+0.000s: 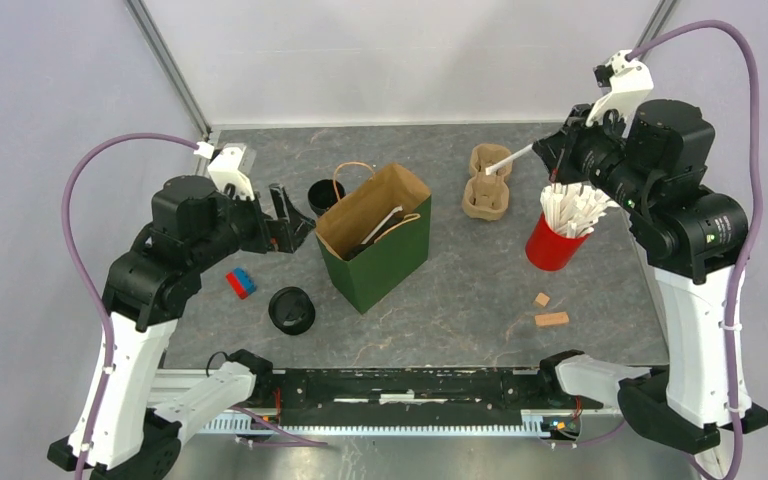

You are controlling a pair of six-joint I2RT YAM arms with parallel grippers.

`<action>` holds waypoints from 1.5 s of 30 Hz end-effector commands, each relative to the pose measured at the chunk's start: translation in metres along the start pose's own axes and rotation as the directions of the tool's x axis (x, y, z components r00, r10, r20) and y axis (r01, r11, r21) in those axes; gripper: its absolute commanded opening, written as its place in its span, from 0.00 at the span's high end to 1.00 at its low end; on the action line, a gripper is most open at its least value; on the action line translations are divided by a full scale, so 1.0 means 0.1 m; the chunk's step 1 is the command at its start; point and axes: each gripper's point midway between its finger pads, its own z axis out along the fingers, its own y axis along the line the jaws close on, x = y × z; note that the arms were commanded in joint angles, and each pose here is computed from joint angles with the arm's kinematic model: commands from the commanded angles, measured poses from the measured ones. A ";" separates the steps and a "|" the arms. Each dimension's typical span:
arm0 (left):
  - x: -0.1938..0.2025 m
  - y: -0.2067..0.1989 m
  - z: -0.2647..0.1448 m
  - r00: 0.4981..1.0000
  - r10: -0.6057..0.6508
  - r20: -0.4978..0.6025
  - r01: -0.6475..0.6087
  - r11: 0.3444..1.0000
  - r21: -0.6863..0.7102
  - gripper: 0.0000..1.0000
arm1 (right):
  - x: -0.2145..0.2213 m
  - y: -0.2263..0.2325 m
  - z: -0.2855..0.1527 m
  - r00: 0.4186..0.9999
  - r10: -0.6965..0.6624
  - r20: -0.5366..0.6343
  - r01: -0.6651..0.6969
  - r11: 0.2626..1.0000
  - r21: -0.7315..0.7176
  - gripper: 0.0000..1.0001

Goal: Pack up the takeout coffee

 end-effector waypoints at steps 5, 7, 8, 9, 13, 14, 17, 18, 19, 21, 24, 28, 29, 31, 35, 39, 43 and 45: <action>-0.07 -0.03 -0.03 1.000 0.009 0.027 -0.010 1.000 0.014 0.00 | -0.23 0.32 -0.03 0.991 0.080 0.110 -0.060 0.983 -0.174 1.00; -0.07 -0.04 -0.04 1.000 0.008 0.029 -0.009 1.000 0.016 0.00 | -0.25 0.44 -0.03 0.989 0.093 0.117 -0.063 0.968 -0.242 1.00; -0.07 -0.04 -0.04 1.000 0.007 0.029 -0.008 1.000 0.015 0.00 | -0.27 0.50 -0.04 0.987 0.103 0.120 -0.067 0.959 -0.275 1.00; -0.07 -0.04 -0.04 1.000 0.006 0.029 -0.006 1.000 0.017 0.00 | -0.28 0.55 -0.05 0.987 0.111 0.118 -0.071 0.951 -0.301 1.00; -0.08 -0.04 -0.04 1.000 0.007 0.030 -0.007 1.000 0.017 0.00 | -0.28 0.79 -0.09 0.986 0.133 0.097 -0.078 0.897 -0.436 1.00; -0.09 -0.05 -0.04 0.999 0.006 0.032 -0.006 1.000 0.018 0.00 | -0.26 0.84 -0.11 0.988 0.127 0.088 -0.072 0.882 -0.467 1.00; -0.09 -0.05 -0.04 1.000 0.006 0.030 -0.007 1.000 0.019 0.00 | -0.18 0.92 -0.14 0.991 0.111 0.081 -0.053 0.853 -0.519 1.00; -0.10 -0.05 -0.04 1.000 0.003 0.031 -0.004 1.000 0.018 0.00 | -0.16 0.93 -0.14 0.991 0.116 0.074 -0.060 0.849 -0.525 1.00; -0.09 -0.05 -0.03 1.000 0.000 0.029 -0.001 1.000 0.019 0.00 | -0.12 0.94 -0.13 0.991 0.123 0.059 -0.073 0.845 -0.530 1.00; -0.08 -0.05 -0.03 1.000 0.000 0.027 -0.001 1.000 0.020 0.00 | -0.05 0.96 -0.09 0.990 0.134 0.034 -0.094 0.833 -0.545 1.00; -0.05 -0.04 -0.04 1.000 -0.007 0.025 0.006 1.000 0.017 0.00 | 0.06 0.96 -0.03 0.992 0.127 0.017 -0.096 0.827 -0.554 1.00; -0.04 -0.03 -0.05 1.000 -0.001 0.024 0.000 1.000 0.014 0.00 | 0.15 0.97 0.10 0.987 0.158 0.000 -0.130 0.813 -0.568 1.00; -0.04 -0.02 -0.05 1.000 -0.001 0.027 0.001 1.000 0.009 0.00 | 0.16 1.00 0.12 0.984 0.176 -0.007 -0.147 0.799 -0.583 1.00; -0.03 0.00 -0.05 1.000 0.000 0.027 0.000 1.000 0.003 0.00 | 0.22 1.07 0.19 0.975 0.219 -0.029 -0.189 0.759 -0.623 1.00; -0.03 0.00 -0.05 1.000 0.003 0.021 -0.003 1.000 -0.001 0.00 | 0.42 1.17 0.40 0.962 0.253 -0.102 -0.258 0.721 -0.644 1.00; -0.06 0.03 -0.05 0.999 0.020 0.029 -0.019 1.000 -0.018 0.00 | 0.59 1.35 0.61 0.963 0.211 -0.169 -0.270 0.710 -0.650 1.00; -0.04 0.06 -0.03 1.000 0.018 0.024 -0.017 0.999 -0.035 0.00 | 0.77 1.58 0.80 0.961 0.156 -0.226 -0.270 0.696 -0.666 1.00; -0.03 0.07 -0.02 1.000 0.018 0.017 -0.017 0.999 -0.038 0.00 | 0.84 1.66 0.89 0.959 0.149 -0.240 -0.276 0.684 -0.675 1.00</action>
